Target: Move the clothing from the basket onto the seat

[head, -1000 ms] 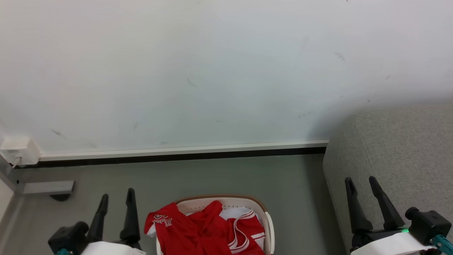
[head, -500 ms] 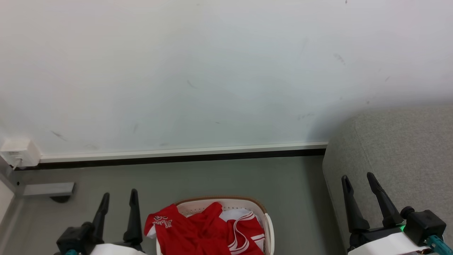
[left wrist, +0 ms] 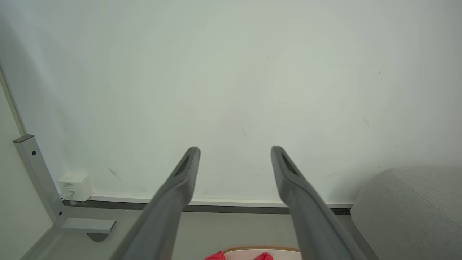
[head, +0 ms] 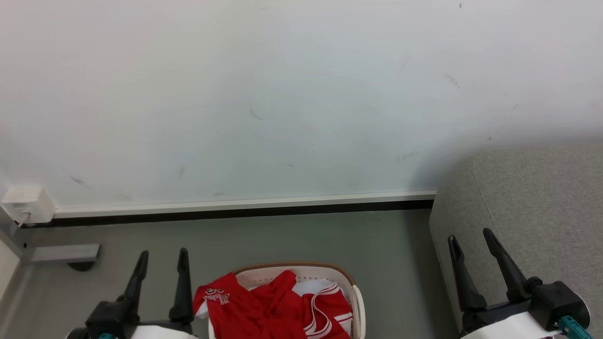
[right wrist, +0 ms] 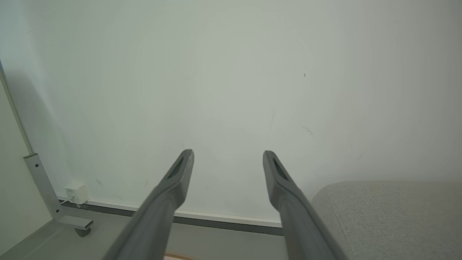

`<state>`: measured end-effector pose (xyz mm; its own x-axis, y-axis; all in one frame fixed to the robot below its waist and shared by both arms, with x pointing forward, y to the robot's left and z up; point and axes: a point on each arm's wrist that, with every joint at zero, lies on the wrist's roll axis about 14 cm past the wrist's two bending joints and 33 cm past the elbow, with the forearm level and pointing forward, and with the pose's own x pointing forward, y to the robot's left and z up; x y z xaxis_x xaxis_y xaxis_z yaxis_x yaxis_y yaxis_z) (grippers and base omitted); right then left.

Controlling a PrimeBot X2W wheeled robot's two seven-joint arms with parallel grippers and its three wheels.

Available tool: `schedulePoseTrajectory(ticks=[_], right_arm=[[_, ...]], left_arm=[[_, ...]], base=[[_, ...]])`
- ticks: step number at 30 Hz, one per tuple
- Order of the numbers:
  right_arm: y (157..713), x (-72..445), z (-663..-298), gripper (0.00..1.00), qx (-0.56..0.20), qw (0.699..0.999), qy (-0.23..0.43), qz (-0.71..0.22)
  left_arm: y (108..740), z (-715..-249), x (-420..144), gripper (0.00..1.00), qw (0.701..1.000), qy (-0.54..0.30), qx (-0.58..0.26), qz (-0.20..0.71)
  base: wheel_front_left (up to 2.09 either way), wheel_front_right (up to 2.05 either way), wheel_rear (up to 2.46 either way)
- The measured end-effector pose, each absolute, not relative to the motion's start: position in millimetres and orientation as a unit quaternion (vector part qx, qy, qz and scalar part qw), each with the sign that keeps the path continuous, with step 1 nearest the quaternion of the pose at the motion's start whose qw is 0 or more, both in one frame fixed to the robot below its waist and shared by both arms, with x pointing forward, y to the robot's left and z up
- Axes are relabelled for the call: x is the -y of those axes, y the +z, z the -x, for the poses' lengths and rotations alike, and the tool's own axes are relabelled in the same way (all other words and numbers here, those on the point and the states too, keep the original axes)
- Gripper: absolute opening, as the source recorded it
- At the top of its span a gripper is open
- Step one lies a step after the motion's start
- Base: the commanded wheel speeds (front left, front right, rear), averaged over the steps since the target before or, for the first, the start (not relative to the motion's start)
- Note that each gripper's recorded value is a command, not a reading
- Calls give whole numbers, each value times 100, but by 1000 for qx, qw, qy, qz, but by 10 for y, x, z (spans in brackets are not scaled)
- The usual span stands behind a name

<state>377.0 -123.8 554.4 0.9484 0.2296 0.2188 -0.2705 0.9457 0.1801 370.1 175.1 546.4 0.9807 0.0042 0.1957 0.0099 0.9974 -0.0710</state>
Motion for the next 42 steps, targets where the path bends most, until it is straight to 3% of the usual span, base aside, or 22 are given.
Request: schedulePoseTrajectory(ticks=[28, 42], right_arm=[[5555, 1325, -3776, 100, 104, 983, 117, -94], [5646, 1507, -3916, 100, 121, 982, 94, -107]], left_arm=[[5470, -3724, -1708, 100, 994, -7, 102, 21], [5290, -4015, -1521, 100, 996, -38, 77, 37]], base=[[0, 0, 0], [0, 0, 0]])
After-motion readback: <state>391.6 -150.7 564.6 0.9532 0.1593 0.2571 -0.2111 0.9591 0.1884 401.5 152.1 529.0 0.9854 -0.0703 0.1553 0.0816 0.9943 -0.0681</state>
